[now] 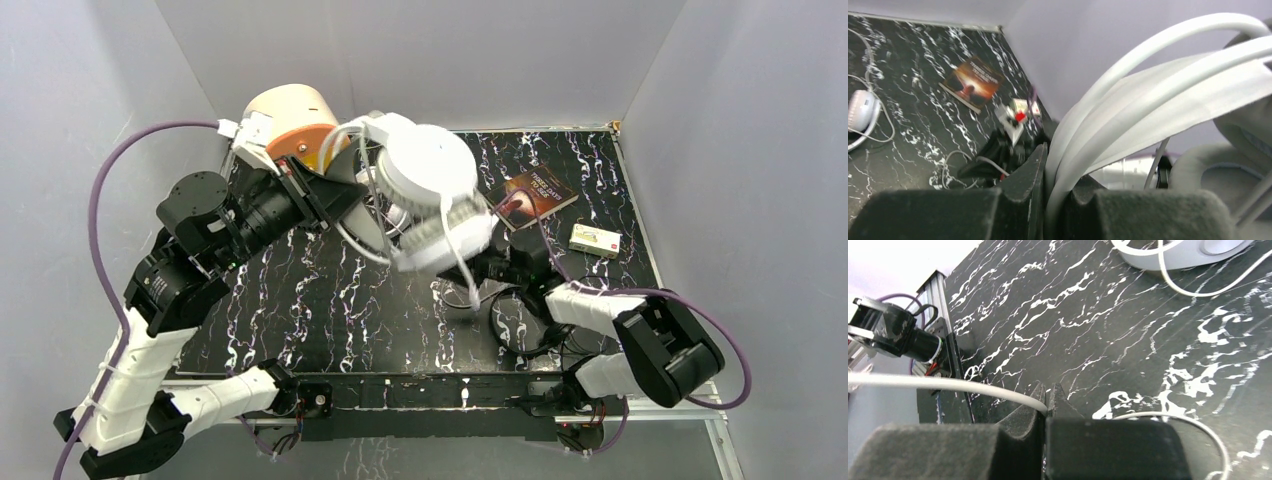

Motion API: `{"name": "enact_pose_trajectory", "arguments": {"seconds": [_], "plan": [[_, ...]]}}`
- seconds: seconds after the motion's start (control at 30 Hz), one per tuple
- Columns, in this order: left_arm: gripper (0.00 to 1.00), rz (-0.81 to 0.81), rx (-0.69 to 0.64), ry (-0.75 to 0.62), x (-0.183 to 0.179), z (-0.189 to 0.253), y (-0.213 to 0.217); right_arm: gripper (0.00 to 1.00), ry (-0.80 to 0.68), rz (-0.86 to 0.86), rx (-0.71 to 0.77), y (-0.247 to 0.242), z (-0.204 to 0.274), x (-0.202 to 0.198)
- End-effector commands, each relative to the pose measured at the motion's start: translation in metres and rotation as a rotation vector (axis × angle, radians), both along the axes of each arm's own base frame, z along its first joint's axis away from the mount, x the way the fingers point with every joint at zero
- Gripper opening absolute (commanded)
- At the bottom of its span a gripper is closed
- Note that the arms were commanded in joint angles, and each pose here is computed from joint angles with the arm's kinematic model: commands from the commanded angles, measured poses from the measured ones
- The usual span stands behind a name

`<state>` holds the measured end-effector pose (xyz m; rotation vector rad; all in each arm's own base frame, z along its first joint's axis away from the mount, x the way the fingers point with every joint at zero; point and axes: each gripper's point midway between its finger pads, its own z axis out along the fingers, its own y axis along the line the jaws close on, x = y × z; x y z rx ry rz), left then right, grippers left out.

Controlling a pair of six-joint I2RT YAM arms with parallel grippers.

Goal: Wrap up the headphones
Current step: Wrap the headphones cable around the headphones.

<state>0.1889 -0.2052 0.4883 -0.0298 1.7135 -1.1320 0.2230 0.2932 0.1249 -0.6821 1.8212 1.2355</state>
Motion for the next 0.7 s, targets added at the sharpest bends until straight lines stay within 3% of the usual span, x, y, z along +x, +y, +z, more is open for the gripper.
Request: {"name": "enact_pose_trajectory", "arguments": {"seconds": [0.0,0.1,0.3,0.47,0.67], "plan": [[0.00,-0.384,0.084,-0.124,-0.061,0.016,-0.025,0.00,0.093,-0.038,-0.071,-0.027,0.010,0.022],[0.00,-0.485,0.299,-0.109,-0.072,-0.031,-0.020,0.00,0.215,-0.082,-0.111,-0.056,0.008,0.037],[0.00,-0.251,0.764,0.049,-0.015,-0.146,0.023,0.00,0.313,-0.161,-0.177,-0.092,0.023,0.052],[0.00,-0.311,0.932,0.154,0.003,-0.222,0.018,0.00,0.252,-0.154,-0.179,-0.092,0.058,0.067],[0.00,-0.181,1.147,0.259,0.021,-0.273,0.041,0.00,0.235,-0.130,-0.175,-0.087,0.097,0.080]]}}
